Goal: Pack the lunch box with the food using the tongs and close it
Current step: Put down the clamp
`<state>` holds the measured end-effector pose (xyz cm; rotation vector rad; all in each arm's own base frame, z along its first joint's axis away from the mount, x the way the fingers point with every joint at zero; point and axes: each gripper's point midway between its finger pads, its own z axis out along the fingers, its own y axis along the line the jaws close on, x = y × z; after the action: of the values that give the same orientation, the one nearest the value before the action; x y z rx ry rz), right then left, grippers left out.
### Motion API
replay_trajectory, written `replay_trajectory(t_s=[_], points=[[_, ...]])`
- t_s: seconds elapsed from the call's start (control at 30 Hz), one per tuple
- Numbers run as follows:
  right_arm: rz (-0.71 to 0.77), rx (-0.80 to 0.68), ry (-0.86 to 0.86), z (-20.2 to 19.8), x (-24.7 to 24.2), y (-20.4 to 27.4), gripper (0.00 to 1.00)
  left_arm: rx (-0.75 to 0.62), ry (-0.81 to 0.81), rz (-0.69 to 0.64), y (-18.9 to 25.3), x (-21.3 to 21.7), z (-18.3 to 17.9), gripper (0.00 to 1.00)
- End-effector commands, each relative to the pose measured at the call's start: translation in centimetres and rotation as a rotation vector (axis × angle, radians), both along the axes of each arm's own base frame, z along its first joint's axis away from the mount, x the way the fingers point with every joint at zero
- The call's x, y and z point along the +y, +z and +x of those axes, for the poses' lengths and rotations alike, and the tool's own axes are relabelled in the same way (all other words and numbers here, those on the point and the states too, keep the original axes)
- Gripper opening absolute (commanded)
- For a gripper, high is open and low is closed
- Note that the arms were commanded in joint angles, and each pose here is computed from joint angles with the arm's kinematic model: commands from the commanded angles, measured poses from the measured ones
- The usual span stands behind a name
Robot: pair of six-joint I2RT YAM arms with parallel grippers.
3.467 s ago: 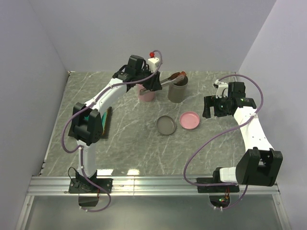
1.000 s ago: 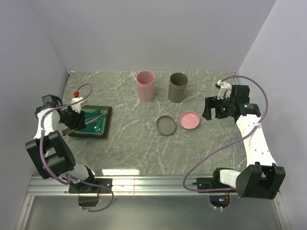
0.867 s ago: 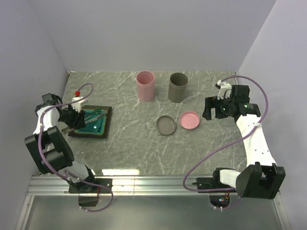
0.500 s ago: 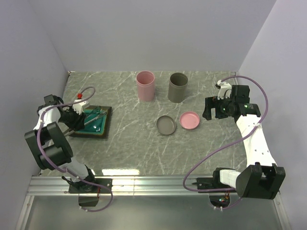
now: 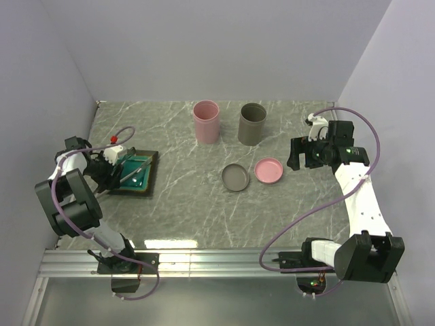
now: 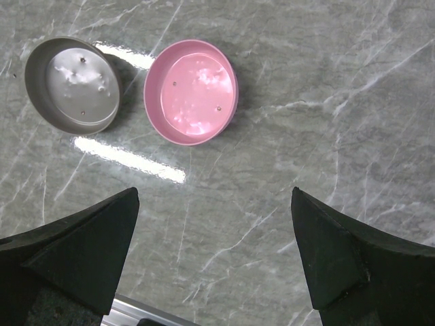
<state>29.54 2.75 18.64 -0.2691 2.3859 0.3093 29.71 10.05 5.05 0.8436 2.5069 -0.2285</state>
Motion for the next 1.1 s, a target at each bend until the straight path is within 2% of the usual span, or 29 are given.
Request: replay_trajectory(t_s=[0.0, 0.23, 0.83, 0.9, 1.07], points=[[-0.007, -0.039, -0.008, -0.2, -0.3, 0.9, 1.0, 0.005, 0.011, -0.013, 0.2, 0.0, 0.2, 0.74], [-0.009, -0.042, -0.005, -0.2, -0.3, 1.1, 1.0, 0.007, 0.017, -0.009, 0.7, 0.0, 0.1, 0.77], [-0.036, -0.014, 0.039, -1.1, 0.0, 0.7, 1.0, -0.037, 0.015, -0.021, 4.1, -0.5, 0.3, 0.95], [-0.043, -0.015, 0.05, -1.2, 0.1, 0.9, 1.0, -0.048, 0.01, -0.034, 5.0, -0.8, 0.4, 0.98], [-0.099, 0.011, 0.109, -1.8, 0.6, 0.4, 1.0, -0.133, 0.012, -0.103, 10.8, -2.1, 1.9, 0.99]])
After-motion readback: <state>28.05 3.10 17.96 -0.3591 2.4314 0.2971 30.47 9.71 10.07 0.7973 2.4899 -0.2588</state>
